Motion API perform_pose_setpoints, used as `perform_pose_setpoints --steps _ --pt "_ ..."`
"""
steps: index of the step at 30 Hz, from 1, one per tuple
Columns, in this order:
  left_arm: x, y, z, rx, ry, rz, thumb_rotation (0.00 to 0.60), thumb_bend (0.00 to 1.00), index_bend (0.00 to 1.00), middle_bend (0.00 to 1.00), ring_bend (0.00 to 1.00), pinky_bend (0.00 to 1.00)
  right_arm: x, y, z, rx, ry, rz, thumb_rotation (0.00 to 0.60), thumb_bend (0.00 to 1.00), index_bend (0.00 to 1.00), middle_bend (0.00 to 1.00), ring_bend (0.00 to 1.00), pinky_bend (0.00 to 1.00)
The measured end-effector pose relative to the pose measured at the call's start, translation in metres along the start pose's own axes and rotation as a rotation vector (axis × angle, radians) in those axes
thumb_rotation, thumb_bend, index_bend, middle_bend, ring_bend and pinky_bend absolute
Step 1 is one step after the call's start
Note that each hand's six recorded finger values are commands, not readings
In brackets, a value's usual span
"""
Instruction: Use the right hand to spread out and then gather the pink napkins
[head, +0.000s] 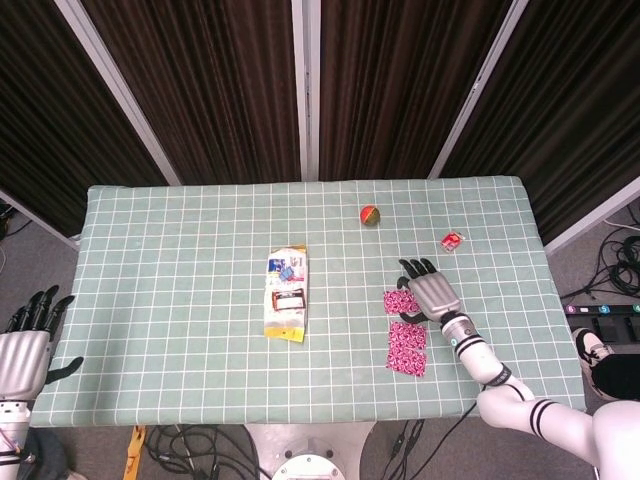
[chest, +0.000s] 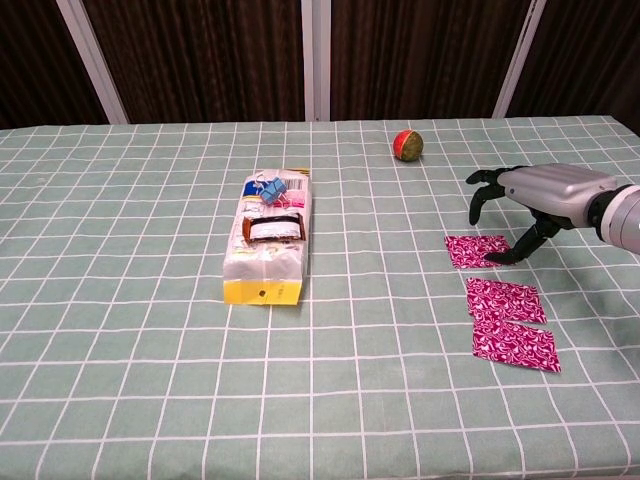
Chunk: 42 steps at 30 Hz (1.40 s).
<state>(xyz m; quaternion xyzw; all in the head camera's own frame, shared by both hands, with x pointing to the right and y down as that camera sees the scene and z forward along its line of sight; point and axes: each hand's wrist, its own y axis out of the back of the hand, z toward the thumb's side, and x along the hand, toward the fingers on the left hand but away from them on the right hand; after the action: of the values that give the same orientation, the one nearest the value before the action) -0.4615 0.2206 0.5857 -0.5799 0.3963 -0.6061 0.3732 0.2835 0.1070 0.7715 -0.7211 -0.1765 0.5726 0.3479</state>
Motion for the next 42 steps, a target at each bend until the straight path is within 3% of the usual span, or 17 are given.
perform_pose_setpoints --steps 6,33,42 --pt "0.001 -0.001 0.000 0.001 -0.001 -0.004 0.600 0.01 0.19 0.14 0.07 0.18 -0.006 -0.006 -0.003 0.016 -0.018 0.007 0.511 0.14 0.32 0.03 0.00 0.00" --pt "0.003 -0.002 0.000 0.003 -0.001 -0.006 0.600 0.02 0.19 0.14 0.07 0.17 -0.012 -0.017 -0.001 0.045 -0.022 0.039 0.515 0.14 0.30 0.03 0.00 0.00" --pt "0.002 -0.002 -0.001 0.001 0.001 -0.007 0.600 0.01 0.19 0.14 0.07 0.17 -0.012 -0.019 -0.001 0.044 -0.028 0.035 0.534 0.14 0.36 0.04 0.00 0.00"
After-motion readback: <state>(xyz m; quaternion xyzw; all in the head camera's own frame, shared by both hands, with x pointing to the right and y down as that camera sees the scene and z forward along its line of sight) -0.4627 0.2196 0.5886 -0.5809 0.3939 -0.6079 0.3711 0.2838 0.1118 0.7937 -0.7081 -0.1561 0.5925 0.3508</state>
